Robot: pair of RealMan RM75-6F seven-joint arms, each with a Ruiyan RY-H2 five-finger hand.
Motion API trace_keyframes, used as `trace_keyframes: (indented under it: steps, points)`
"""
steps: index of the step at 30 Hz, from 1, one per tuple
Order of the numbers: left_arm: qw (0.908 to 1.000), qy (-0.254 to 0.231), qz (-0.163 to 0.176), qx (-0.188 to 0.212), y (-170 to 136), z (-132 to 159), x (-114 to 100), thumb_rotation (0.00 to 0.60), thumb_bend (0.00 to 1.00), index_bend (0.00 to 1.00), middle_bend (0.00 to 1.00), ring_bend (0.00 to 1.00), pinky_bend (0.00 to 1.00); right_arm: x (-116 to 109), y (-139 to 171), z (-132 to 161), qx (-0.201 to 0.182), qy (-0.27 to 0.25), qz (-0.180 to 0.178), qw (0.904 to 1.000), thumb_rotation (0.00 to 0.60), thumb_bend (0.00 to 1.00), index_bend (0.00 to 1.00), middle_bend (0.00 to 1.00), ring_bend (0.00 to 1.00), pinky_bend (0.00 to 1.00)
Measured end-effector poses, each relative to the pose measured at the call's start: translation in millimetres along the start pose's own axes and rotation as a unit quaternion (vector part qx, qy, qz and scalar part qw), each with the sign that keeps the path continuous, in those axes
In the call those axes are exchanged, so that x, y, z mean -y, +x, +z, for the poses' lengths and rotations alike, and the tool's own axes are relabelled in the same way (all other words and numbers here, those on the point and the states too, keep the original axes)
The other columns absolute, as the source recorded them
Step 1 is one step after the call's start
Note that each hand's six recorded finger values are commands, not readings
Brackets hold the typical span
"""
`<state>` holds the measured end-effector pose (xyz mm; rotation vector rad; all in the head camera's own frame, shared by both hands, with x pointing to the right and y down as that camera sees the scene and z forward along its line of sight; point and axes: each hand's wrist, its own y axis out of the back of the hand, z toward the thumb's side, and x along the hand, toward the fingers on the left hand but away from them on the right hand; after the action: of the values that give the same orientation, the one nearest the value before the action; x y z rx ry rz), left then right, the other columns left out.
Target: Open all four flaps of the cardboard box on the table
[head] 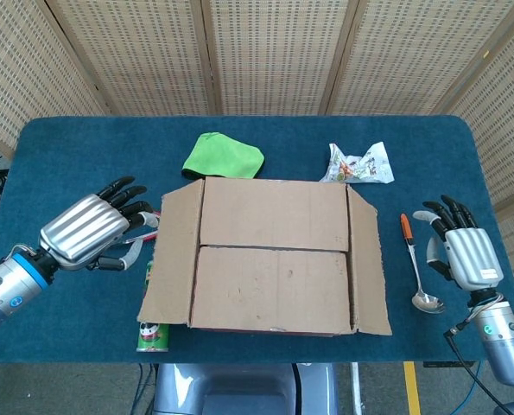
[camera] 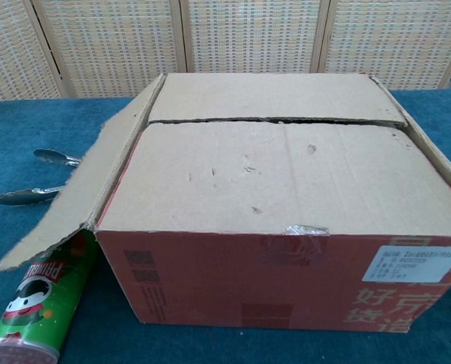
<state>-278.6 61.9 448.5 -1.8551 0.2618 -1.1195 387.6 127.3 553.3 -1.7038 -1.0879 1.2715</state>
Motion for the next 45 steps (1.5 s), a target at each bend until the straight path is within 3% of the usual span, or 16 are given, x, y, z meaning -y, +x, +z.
trace_keyframes:
  steps: [4, 6, 8, 12, 17, 21, 24, 35, 45]
  points:
    - [0.9999, 0.009, -0.013, 0.003, 3.4, 1.0, 6.7, 0.125, 0.57, 0.19, 0.16, 0.03, 0.0, 1.1, 2.5, -2.7, 0.003, -0.001, 0.0, 1.0, 0.6, 0.83, 0.24, 0.17, 0.0, 0.09]
    - [0.9997, 0.017, -0.017, 0.004, 6.2, 1.7, 9.8, 0.196, 0.5, 0.14, 0.12, 0.01, 0.0, 0.2, 3.7, -4.7, 0.005, -0.002, -0.002, 1.0, 0.6, 0.83, 0.24, 0.17, 0.0, 0.09]
    - [0.9996, 0.022, -0.015, 0.005, 10.5, 2.8, 12.3, 0.231, 0.42, 0.11, 0.1, 0.0, 0.0, -0.9, 5.2, -6.7, 0.007, -0.001, -0.004, 1.0, 0.6, 0.83, 0.24, 0.17, 0.0, 0.09]
    - [0.9998, 0.022, 0.0, 0.004, 23.0, 6.0, 17.2, 0.245, 0.32, 0.09, 0.06, 0.0, 0.0, -1.8, 7.8, -9.3, 0.01, -0.001, -0.005, 0.9999, 0.6, 0.83, 0.24, 0.17, 0.0, 0.09]
    - [0.9997, 0.02, 0.016, 0.0, 38.8, 10.8, 24.1, 0.264, 0.31, 0.05, 0.01, 0.0, 0.0, -0.4, 9.7, -11.0, 0.012, 0.0, -0.003, 0.9999, 0.6, 0.83, 0.24, 0.17, 0.0, 0.09]
    - [0.9996, 0.018, 0.019, -0.002, 55.7, 17.7, 31.7, 0.353, 0.31, 0.0, 0.0, 0.0, 0.0, 1.0, 10.9, -11.8, 0.013, 0.0, -0.002, 0.9999, 0.6, 0.83, 0.24, 0.17, 0.0, 0.09]
    - [0.9997, 0.013, 0.023, -0.002, 70.2, 25.8, 37.7, 0.386, 0.31, 0.0, 0.0, 0.0, 0.0, 1.2, 11.2, -12.7, 0.014, 0.0, -0.002, 0.9999, 0.6, 0.83, 0.24, 0.17, 0.0, 0.09]
    - [0.9992, 0.021, 0.03, -0.012, 121.1, 54.4, 60.2, 0.392, 0.26, 0.0, 0.0, 0.0, 0.0, -0.2, 13.2, -18.7, 0.022, 0.002, -0.004, 0.9998, 0.6, 0.83, 0.24, 0.17, 0.0, 0.09]
    - [0.9978, 0.034, 0.05, -0.026, 143.8, 68.0, 70.5, 0.393, 0.25, 0.0, 0.0, 0.0, 0.0, -2.0, 14.4, -23.2, 0.027, 0.002, -0.005, 0.9996, 0.6, 0.83, 0.24, 0.17, 0.0, 0.09]
